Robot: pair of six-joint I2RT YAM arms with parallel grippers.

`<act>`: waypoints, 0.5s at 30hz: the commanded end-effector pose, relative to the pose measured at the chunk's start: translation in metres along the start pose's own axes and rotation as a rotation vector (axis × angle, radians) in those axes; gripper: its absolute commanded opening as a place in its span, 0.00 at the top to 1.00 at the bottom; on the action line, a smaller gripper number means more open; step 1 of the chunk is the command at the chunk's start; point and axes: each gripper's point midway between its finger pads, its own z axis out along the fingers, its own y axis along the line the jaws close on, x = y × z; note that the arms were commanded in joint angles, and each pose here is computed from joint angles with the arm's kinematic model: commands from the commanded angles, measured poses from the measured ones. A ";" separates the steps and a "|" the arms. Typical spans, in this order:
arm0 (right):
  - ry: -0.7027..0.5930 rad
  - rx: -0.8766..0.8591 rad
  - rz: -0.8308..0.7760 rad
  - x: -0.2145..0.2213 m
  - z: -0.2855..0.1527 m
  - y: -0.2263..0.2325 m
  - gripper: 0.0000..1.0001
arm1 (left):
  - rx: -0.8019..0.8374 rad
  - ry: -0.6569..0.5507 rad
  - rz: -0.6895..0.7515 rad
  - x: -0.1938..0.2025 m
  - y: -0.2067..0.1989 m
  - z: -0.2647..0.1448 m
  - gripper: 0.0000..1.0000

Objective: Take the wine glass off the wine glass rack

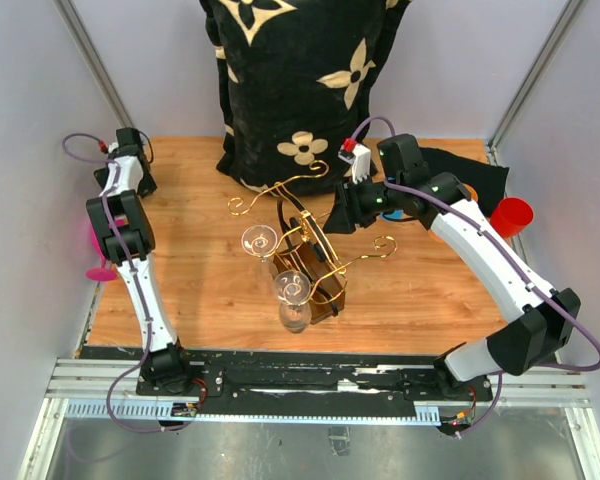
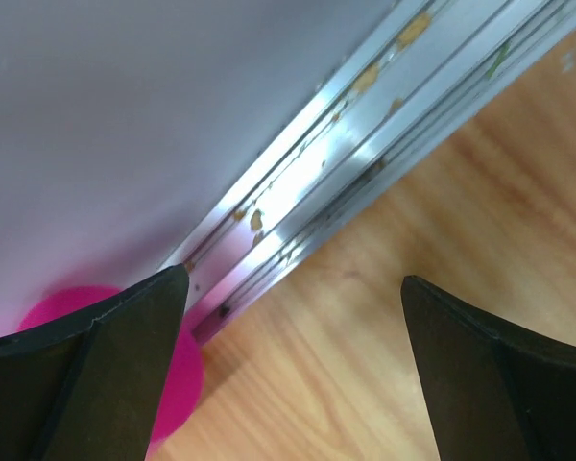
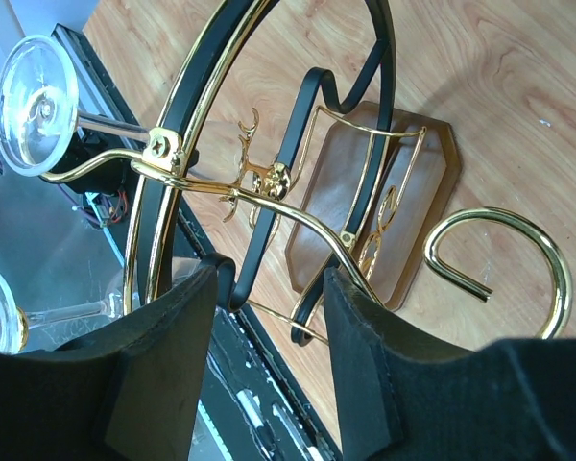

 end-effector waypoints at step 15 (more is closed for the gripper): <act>-0.069 -0.013 -0.029 -0.008 -0.015 0.009 0.48 | -0.110 0.054 0.005 0.052 0.042 -0.050 0.00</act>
